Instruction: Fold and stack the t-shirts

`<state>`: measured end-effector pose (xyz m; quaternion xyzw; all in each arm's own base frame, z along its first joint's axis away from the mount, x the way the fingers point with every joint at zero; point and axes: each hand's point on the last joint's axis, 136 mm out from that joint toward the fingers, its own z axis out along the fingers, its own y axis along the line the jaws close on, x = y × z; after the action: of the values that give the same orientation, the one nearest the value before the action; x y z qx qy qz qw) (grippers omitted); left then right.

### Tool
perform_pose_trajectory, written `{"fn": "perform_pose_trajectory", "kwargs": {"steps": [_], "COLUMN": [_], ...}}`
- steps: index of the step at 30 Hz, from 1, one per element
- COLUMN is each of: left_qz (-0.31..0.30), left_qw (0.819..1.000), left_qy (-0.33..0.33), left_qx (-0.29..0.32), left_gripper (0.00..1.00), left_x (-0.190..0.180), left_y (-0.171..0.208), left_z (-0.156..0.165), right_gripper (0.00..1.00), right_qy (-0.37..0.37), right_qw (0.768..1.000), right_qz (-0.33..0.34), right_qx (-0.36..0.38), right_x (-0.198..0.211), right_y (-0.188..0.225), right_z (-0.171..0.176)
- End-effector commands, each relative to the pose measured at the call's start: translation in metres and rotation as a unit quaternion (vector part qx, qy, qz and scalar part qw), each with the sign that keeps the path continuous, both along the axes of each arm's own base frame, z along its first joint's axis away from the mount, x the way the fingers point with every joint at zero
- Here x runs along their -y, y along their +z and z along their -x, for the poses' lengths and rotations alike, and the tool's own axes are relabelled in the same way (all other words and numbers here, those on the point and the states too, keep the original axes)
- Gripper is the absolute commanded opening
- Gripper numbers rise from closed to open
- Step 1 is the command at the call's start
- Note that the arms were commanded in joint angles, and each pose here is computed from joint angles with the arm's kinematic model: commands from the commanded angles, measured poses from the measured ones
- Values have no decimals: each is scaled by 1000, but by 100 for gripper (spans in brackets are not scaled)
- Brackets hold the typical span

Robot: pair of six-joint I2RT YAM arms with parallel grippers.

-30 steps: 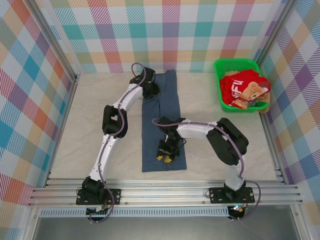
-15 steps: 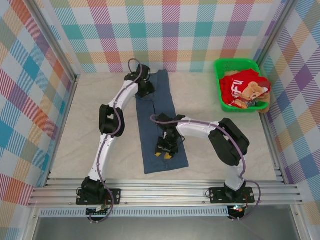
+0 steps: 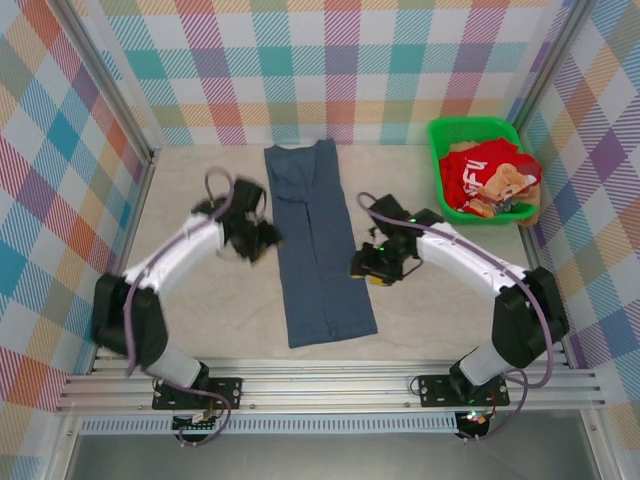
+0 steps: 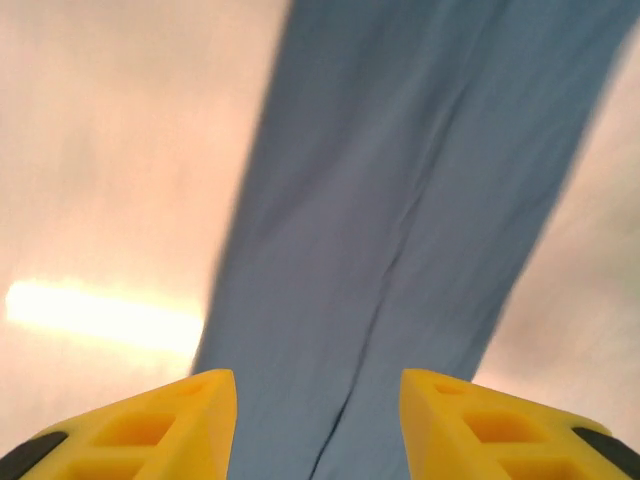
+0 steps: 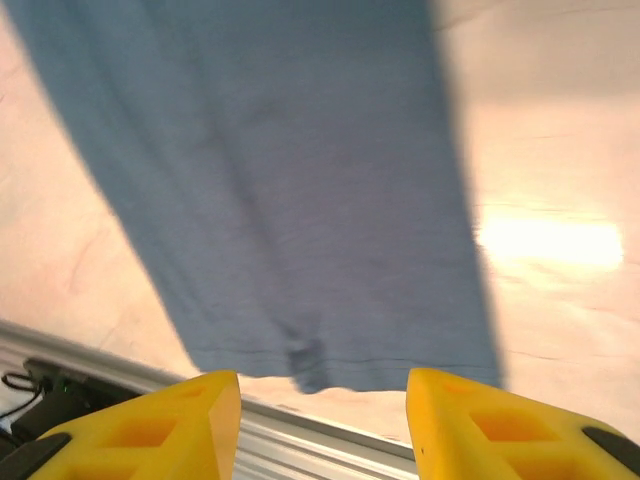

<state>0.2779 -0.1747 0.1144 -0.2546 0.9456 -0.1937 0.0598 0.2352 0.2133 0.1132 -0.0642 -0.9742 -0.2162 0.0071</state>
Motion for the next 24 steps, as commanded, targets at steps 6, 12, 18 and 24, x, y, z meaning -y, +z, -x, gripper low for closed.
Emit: {"fn": "perform_pose_trajectory", "kwargs": {"steps": [6, 12, 18, 24], "left_qz": [60, 53, 54, -34], "left_qw": [993, 991, 986, 988], "left_qy": [46, -6, -57, -69], "left_qx": [-86, -123, -150, -134], "left_gripper": [48, 46, 39, 40], "left_x": [44, 47, 46, 11], "left_y": [-66, -81, -92, -80], "left_z": [115, 132, 149, 156], "right_gripper": [48, 48, 48, 48], "right_qy": [12, -32, -68, -62], "right_qw": [998, 998, 996, 997], "right_qz": [-24, -1, 30, 32], "right_qx": [-60, -61, -46, -38], "right_x": [19, 33, 52, 51], "right_y": [-25, -40, -35, -30], "right_z": [42, 50, 56, 50]}}
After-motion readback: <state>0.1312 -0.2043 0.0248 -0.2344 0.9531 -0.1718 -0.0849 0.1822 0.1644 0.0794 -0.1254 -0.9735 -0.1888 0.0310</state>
